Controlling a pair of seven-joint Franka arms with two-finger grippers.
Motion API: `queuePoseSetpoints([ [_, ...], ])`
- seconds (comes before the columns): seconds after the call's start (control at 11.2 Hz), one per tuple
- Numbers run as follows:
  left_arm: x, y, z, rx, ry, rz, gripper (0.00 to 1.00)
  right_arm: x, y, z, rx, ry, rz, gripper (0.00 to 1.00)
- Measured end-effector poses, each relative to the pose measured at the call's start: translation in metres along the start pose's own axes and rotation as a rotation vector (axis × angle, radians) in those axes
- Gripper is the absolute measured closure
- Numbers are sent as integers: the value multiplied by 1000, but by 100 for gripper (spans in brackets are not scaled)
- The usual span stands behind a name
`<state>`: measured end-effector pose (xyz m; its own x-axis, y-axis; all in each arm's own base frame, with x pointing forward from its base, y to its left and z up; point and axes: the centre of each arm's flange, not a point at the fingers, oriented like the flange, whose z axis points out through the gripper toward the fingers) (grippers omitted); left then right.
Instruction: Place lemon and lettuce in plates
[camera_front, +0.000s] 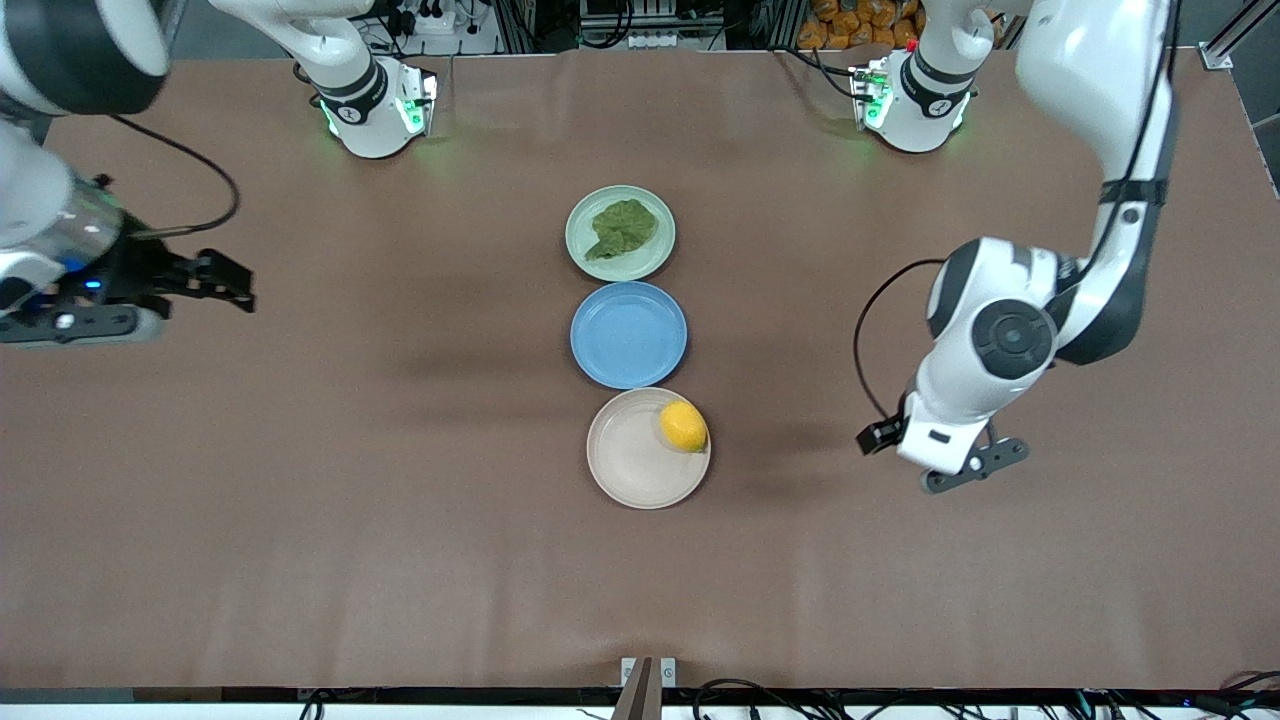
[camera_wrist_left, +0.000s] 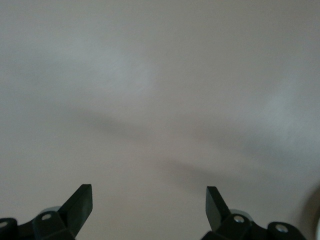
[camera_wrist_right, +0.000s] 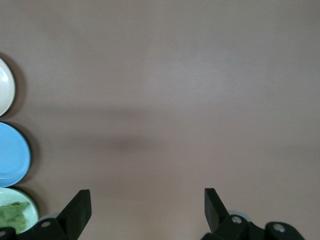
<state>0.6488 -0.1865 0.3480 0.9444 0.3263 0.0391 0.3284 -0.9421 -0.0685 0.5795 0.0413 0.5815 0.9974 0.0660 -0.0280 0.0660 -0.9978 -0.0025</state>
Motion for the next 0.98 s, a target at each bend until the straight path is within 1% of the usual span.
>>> queuePoseSetpoints([
  [0.09, -8, -13, -17, 17, -18, 39, 0, 0, 22, -5, -2, 6, 1, 0],
  [0.27, -29, -35, -44, 38, -34, 161, 0, -2, 45, -9, -4, 10, 20, 0],
  [0.45, -43, -62, -62, 31, -36, 230, 0, -3, 53, -13, -5, 13, 22, 0],
  [0.71, -51, -96, -114, -2, 11, 211, 0, -4, 54, -29, -7, 39, 21, 0],
  [0.89, -52, -110, -154, -61, 43, 170, 0, -4, 54, -36, -8, 49, 21, 0],
  [0.98, -50, -119, -170, -70, 54, 153, 0, -5, 54, -40, -8, 51, 20, 0],
])
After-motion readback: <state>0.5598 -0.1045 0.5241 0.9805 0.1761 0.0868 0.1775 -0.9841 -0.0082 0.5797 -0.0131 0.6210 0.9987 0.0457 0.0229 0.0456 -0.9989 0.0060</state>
